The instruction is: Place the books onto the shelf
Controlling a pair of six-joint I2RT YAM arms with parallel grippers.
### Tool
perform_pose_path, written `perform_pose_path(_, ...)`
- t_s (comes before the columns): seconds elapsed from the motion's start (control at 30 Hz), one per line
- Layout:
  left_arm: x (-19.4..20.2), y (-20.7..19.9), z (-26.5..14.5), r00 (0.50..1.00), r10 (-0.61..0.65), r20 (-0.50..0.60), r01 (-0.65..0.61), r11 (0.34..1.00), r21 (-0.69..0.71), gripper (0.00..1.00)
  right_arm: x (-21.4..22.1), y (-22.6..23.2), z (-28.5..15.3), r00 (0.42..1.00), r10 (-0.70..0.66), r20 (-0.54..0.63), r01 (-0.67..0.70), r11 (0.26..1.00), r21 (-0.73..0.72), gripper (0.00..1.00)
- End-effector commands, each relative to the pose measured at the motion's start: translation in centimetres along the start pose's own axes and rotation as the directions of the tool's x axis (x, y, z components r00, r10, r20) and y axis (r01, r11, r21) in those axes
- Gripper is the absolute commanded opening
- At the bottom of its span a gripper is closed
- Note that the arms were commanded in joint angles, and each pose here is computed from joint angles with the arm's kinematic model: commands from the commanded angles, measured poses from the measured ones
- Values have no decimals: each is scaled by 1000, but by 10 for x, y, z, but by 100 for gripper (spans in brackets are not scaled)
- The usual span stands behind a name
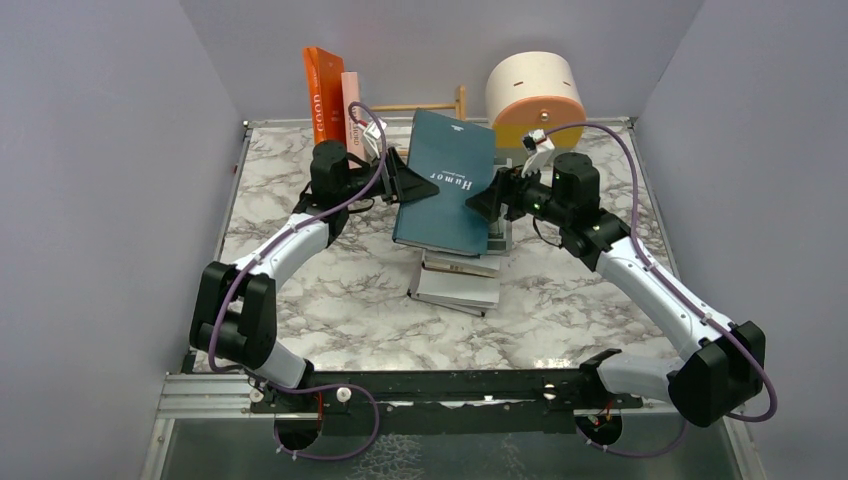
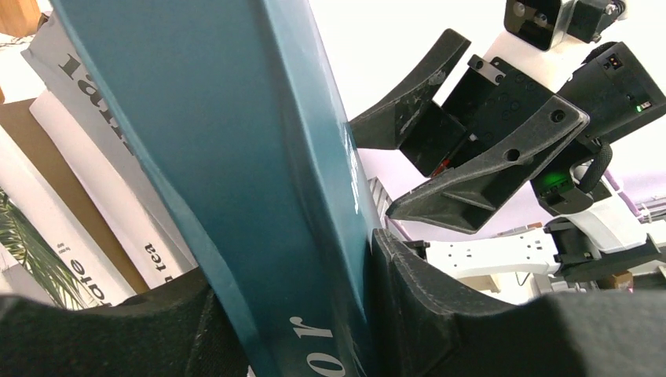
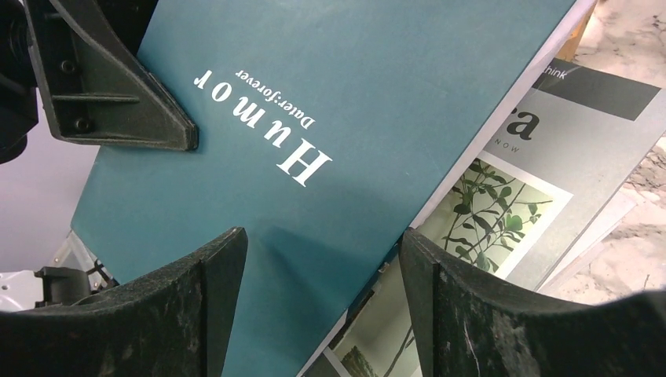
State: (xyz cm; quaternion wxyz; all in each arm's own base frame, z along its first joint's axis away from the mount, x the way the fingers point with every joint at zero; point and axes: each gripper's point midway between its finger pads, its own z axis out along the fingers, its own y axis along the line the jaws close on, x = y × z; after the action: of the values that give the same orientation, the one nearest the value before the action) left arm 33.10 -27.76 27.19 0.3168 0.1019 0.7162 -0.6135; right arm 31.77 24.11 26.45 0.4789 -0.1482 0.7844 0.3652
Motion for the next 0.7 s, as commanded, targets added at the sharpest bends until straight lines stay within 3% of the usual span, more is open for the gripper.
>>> perform_pose_path(0.0,-9,-16,6,997,79,0,-78,995,66,38,-24,27,-5,996,-48,70,55,993,-101,68)
perform_pose_path(0.23,-18,-19,10,995,101,13,-102,992,76,0,-35,29,-14,991,-72,113,81,993,-82,69)
perform_pose_path(0.43,-38,-33,5,983,161,86,-167,984,63,0,-51,21,-32,981,-103,166,101,995,21,79)
perform_pose_path(0.67,-73,-62,-14,946,248,209,-260,965,34,0,-68,16,-63,961,-147,236,121,985,123,84)
